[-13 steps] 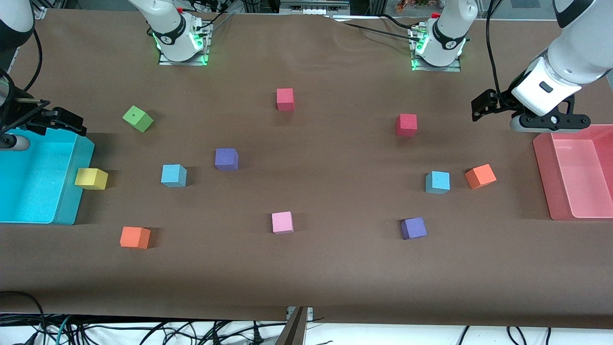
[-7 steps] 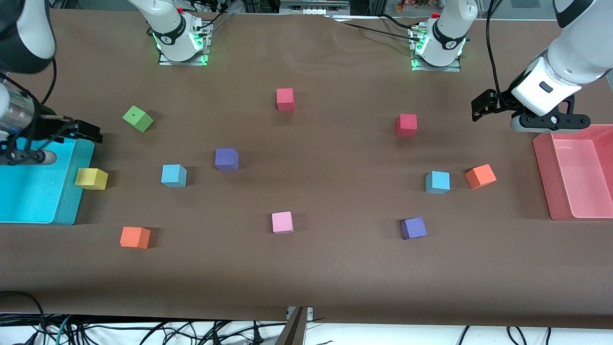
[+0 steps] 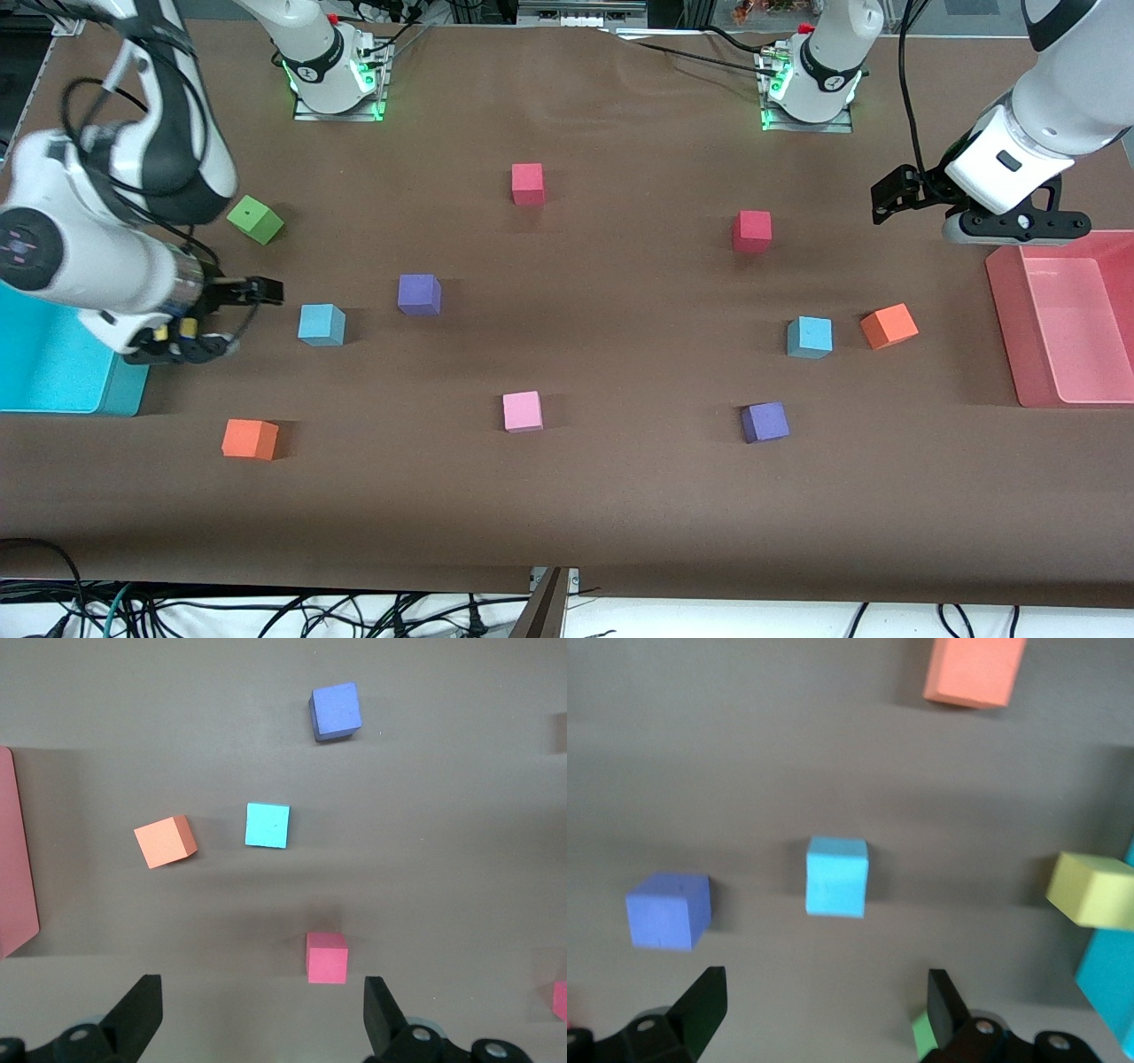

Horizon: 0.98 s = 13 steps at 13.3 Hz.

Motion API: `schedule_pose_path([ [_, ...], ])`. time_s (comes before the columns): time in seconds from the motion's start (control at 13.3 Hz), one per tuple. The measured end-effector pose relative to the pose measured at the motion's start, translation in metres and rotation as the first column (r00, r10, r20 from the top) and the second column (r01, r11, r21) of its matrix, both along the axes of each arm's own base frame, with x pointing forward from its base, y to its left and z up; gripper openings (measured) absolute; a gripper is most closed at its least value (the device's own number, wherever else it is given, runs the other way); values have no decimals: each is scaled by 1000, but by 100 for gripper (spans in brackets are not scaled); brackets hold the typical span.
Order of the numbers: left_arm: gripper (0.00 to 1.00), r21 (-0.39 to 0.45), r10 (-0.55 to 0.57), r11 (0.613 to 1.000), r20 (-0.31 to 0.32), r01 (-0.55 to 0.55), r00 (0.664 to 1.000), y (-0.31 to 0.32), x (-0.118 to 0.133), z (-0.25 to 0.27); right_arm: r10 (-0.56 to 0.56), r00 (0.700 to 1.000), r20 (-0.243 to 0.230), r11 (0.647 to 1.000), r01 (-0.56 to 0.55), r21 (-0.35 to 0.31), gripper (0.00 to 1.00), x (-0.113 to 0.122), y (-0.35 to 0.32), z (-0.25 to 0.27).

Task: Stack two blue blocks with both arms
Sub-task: 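Reach the right gripper down to the cyan cube beside the yellow cube, then close the right gripper on the cyan cube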

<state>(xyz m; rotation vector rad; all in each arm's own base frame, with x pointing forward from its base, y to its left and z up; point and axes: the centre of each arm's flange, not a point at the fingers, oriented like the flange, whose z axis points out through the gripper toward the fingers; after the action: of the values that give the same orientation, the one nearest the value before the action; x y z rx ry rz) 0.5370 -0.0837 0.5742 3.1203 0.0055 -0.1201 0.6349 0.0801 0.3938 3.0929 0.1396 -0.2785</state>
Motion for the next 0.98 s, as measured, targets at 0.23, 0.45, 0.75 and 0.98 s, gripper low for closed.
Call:
schedule_pose_path([
  [0.23,100,0,0,1000,0,0,1000,0,0,0,-58,998,33,998,58,-6,100,-5,1,-52],
  [0.45,100,0,-1,1000,0,1,1000,0,0,0,-69,995,66,998,69,0,100,-21,-2,-97],
  [0.75,100,0,-2,1000,0,2,1000,-1,0,0,-68,996,65,998,69,0,100,-38,-4,-126],
  [0.98,100,1,-19,1000,0,19,1000,-10,-2,0,-62,996,62,998,63,-1,100,-41,-5,-146],
])
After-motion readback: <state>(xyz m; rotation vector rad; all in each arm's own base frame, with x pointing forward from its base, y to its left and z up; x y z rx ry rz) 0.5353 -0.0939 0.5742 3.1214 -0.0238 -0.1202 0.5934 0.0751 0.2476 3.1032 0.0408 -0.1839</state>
